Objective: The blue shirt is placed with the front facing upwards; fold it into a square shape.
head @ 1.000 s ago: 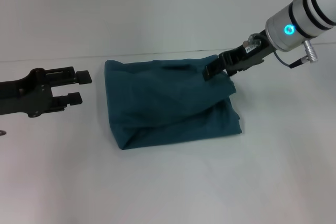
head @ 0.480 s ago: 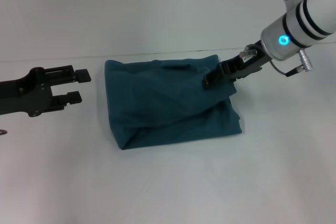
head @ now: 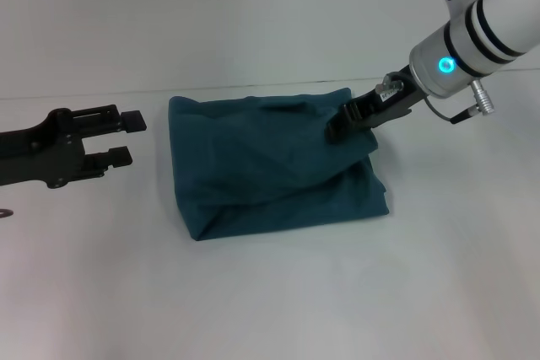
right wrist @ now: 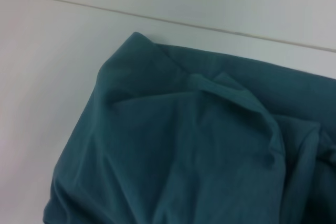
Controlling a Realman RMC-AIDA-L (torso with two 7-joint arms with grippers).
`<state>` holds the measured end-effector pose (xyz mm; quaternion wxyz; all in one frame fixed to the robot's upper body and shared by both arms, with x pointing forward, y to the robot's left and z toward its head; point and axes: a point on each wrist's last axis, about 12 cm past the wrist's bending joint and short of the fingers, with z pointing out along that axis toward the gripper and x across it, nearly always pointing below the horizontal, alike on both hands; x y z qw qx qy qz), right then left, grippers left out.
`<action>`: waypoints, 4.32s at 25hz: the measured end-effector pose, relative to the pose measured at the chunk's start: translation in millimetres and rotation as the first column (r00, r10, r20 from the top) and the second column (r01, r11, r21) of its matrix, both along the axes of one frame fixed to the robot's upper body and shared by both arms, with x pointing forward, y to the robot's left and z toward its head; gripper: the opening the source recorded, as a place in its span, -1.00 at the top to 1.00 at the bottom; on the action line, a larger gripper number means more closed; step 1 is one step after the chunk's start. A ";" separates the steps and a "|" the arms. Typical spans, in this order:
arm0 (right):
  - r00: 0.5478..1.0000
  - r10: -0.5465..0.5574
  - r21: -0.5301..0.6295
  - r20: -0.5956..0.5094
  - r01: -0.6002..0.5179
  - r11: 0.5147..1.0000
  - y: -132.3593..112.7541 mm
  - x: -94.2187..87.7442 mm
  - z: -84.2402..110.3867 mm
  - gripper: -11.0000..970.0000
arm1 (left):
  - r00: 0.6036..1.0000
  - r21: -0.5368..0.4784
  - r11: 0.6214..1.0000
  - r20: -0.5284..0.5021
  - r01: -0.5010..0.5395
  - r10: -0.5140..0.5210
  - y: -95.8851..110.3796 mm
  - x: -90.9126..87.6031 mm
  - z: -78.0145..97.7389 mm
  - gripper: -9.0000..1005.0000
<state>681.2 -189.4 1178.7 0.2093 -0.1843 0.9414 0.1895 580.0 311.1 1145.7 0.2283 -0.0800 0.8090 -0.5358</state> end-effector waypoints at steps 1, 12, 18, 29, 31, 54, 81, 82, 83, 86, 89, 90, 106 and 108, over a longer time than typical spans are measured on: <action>1.000 0.000 0.000 -0.001 0.000 1.000 -0.2 0.0 0.7 -0.27 | 1.000 0.001 1.000 0.000 -0.002 0.002 0.1 0.2 -0.1 -0.44; 0.999 0.015 0.043 -0.034 -0.013 0.999 -10.0 -3.3 23.1 0.72 | 1.000 0.003 1.000 0.003 -0.007 0.007 -0.1 1.4 0.2 -0.44; 0.994 0.012 0.044 -0.109 -0.007 0.999 -22.8 -11.1 27.1 0.93 | 1.000 0.003 1.000 0.005 -0.005 0.005 -0.9 2.3 0.9 -0.44; 0.978 -0.065 -0.087 -0.198 0.048 0.995 -43.2 -23.2 -23.8 0.93 | 0.999 0.003 1.000 0.014 -0.029 0.029 0.1 5.6 2.0 -0.44; 0.976 -0.070 -0.110 -0.206 0.048 0.993 -42.0 -24.5 -29.7 0.93 | 0.999 0.000 0.999 0.017 -0.037 0.037 1.4 5.9 2.5 -0.44; 0.983 -0.167 -0.119 -0.075 0.157 0.980 -60.0 -16.2 23.0 0.07 | 0.997 -0.030 0.997 0.028 -0.069 0.070 7.8 4.2 1.7 -0.44; 0.957 0.065 -0.281 0.282 0.018 0.959 29.4 13.9 -17.4 0.08 | 0.992 -0.047 0.992 0.045 -0.118 0.120 13.7 6.2 2.2 -0.44; 0.957 0.065 -0.282 0.284 0.019 0.959 29.9 14.2 -18.1 0.08 | 0.992 -0.048 0.992 0.044 -0.119 0.121 13.7 6.2 1.9 -0.44; 0.957 0.068 -0.284 0.283 0.016 0.959 31.0 14.3 -19.4 0.08 | 0.992 -0.048 0.992 0.042 -0.120 0.122 13.6 6.2 1.5 -0.44; 0.959 0.078 -0.294 0.271 0.005 0.956 33.3 13.8 -24.3 0.08 | 0.991 -0.047 0.991 0.042 -0.127 0.129 14.2 6.5 0.9 -0.44; 0.962 0.082 -0.300 0.261 0.000 0.954 34.0 12.9 -28.1 0.08 | 0.990 -0.044 0.990 0.042 -0.134 0.136 14.9 7.0 0.5 -0.44; 0.963 0.084 -0.305 0.258 -0.002 0.952 33.8 12.5 -29.1 0.08 | 0.990 -0.044 0.990 0.042 -0.134 0.136 14.9 7.0 0.5 -0.44; 0.966 0.082 -0.331 0.245 0.004 0.944 34.9 10.8 -37.9 0.20 | 0.990 -0.045 0.990 0.043 -0.136 0.138 13.1 7.7 -0.7 -0.45; 0.965 0.088 -0.333 0.245 -0.002 0.943 36.3 10.4 -38.1 0.31 | 0.990 -0.045 0.990 0.043 -0.136 0.138 13.0 7.6 -0.8 -0.45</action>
